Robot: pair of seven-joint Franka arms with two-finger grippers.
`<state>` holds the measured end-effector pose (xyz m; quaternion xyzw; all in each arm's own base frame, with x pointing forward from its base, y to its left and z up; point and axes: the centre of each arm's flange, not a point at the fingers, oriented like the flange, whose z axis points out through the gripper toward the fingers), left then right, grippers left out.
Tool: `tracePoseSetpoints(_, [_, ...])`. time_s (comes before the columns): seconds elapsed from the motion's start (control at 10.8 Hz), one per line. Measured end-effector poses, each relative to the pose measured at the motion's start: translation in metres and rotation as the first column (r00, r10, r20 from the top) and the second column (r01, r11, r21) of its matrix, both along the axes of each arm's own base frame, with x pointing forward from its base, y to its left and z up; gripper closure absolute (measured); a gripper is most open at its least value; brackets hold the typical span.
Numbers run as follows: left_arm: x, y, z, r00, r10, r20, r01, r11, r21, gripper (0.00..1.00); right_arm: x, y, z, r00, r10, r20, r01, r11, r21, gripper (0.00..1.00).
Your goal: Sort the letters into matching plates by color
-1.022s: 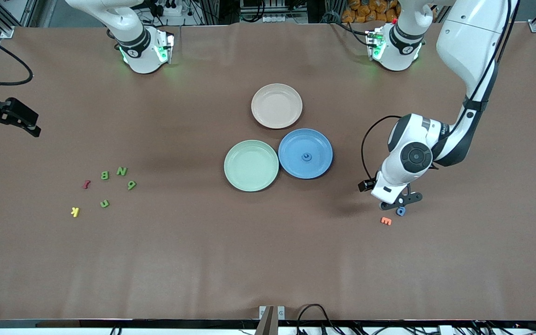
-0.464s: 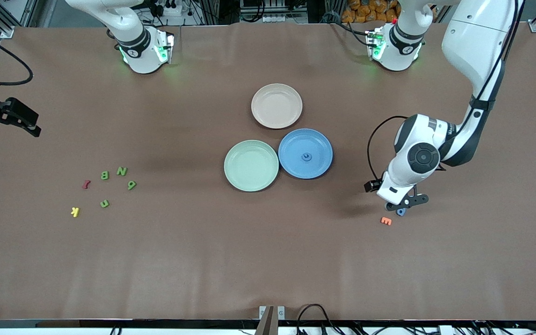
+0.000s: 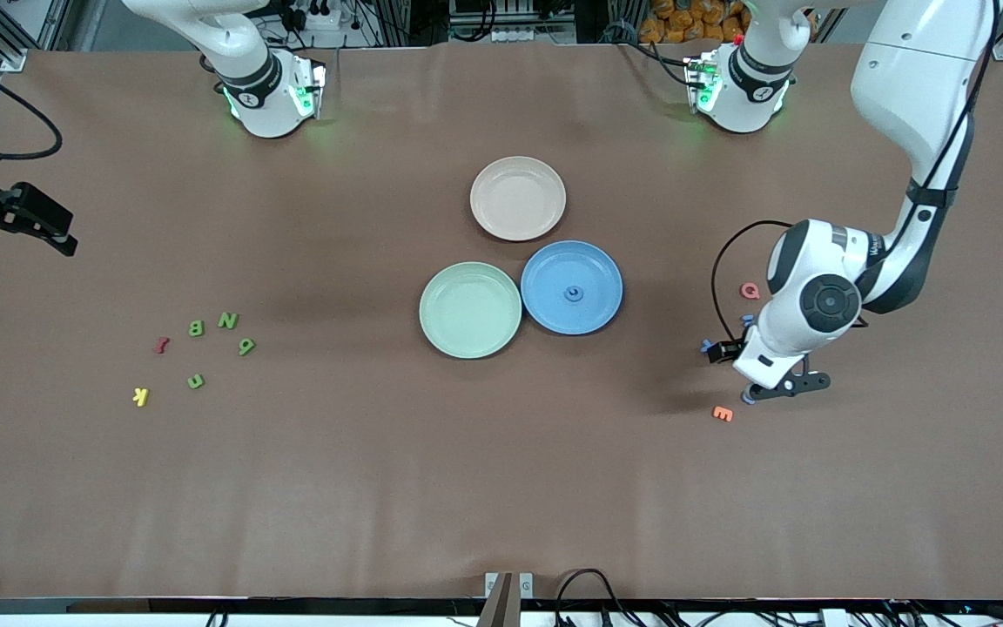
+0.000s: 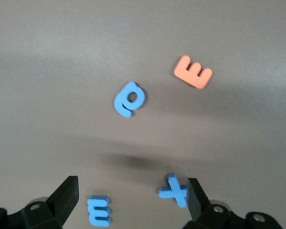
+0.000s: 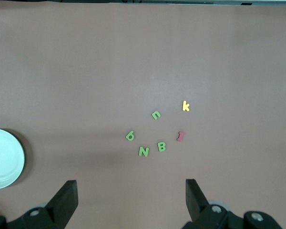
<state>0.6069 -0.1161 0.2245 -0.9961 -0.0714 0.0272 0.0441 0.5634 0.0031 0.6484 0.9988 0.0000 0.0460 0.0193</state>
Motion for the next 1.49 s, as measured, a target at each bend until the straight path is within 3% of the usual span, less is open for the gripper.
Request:
tracePoseSetpoints(0.19, [0.012, 0.02, 0.0, 0.998, -0.039, 0.05, 0.039, 0.999, 0.008, 0.0, -0.001, 0.0, -0.001, 1.0, -0.001, -0.014, 0.001, 1.0, 0.0, 0.0])
tracePoseSetpoints(0.37, [0.022, 0.043, -0.005, 0.98, -0.189, 0.062, 0.188, 0.982, 0.013, 0.0, -0.003, -0.001, -0.002, 1.0, -0.003, -0.029, 0.003, 1.0, 0.0, 0.0])
tracePoseSetpoints(0.84, [0.027, 0.055, -0.011, 0.857, -0.515, 0.031, 0.515, 0.857, 0.005, 0.0, -0.004, -0.003, -0.003, 0.999, -0.007, -0.038, 0.007, 1.0, -0.001, 0.0])
tracePoseSetpoints(1.21, [0.028, 0.041, -0.008, 0.82, -0.571, 0.04, 0.571, 0.821, -0.003, 0.0, -0.004, -0.003, -0.002, 0.999, -0.007, -0.037, 0.007, 1.0, -0.001, 0.0])
tracePoseSetpoints(1.49, [0.029, -0.006, 0.002, 0.702, -0.708, 0.073, 0.709, 0.705, 0.023, 0.0, -0.004, -0.003, -0.002, 0.999, -0.006, -0.036, 0.006, 1.0, 0.0, 0.0])
